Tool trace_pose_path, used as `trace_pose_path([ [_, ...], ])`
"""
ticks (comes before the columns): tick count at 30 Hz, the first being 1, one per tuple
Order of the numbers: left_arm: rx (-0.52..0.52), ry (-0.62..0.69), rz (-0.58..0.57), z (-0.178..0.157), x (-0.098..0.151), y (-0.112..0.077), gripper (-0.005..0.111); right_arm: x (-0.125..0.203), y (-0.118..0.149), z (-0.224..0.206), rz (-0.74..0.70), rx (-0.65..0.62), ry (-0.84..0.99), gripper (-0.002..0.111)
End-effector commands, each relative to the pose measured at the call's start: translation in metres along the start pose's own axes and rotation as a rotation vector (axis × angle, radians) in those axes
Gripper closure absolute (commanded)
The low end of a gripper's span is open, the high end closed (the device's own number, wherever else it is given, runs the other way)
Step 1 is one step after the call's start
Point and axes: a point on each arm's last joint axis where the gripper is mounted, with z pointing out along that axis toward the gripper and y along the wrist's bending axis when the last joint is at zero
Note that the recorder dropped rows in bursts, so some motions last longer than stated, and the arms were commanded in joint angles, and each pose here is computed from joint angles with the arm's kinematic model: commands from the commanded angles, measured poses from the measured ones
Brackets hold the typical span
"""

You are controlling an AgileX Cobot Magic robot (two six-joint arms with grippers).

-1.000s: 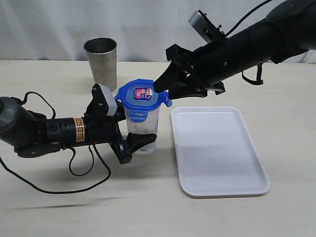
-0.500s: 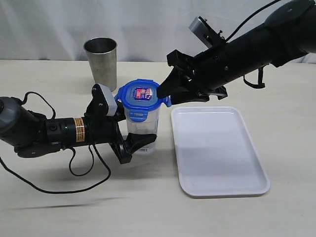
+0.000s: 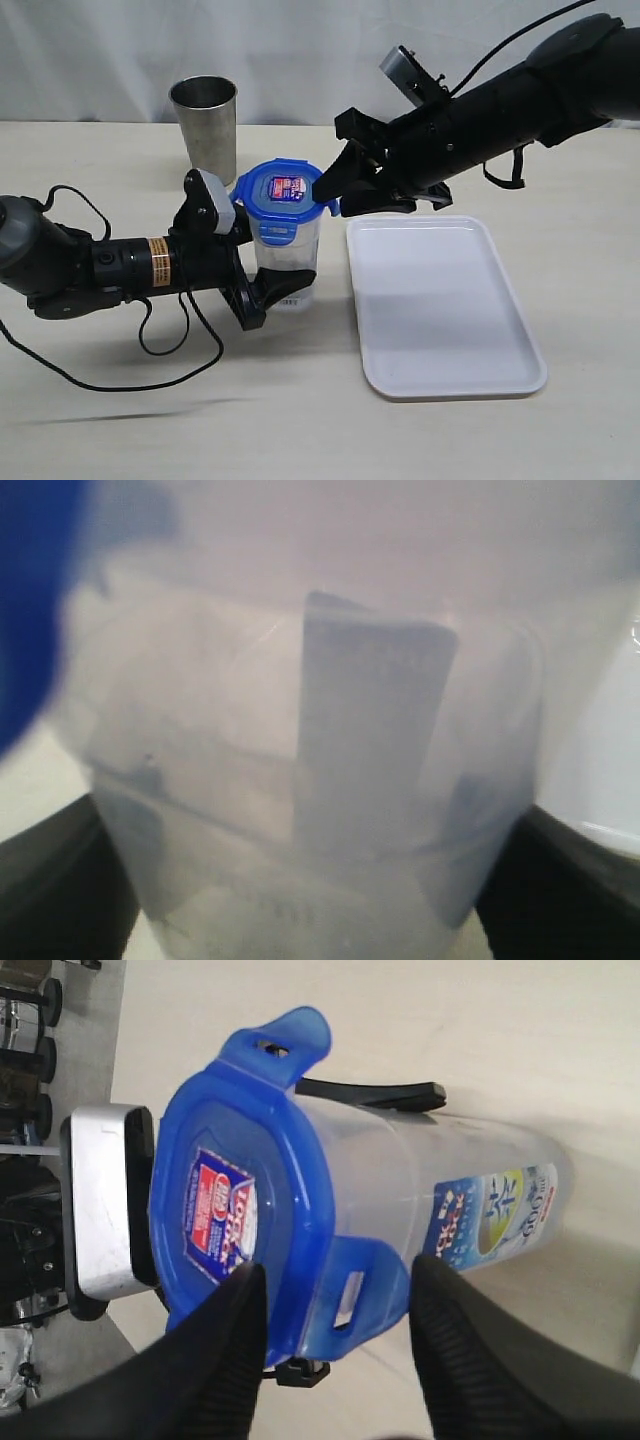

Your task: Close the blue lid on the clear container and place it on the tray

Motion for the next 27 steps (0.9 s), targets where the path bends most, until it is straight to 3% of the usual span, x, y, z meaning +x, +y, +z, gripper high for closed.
trace_pose_path([
  [1,-0.014,0.022,-0.002,0.0,0.003,0.003,0.107,0.001,-0.004,0.005,-0.016,0.004,0.006,0.066],
  [12,-0.005,0.023,0.003,0.001,0.003,0.001,0.107,0.008,-0.021,0.023,0.002,-0.016,0.059,0.069],
  [19,-0.005,0.023,0.003,0.001,0.003,0.001,0.107,0.008,-0.018,0.024,-0.01,-0.059,0.055,0.07],
  [24,-0.005,0.023,0.003,0.001,0.003,0.001,0.107,0.012,-0.026,0.029,-0.02,-0.034,0.112,0.081],
  [27,-0.005,0.023,0.003,0.001,0.003,0.001,0.107,0.013,-0.029,0.032,-0.01,-0.03,0.124,0.081],
])
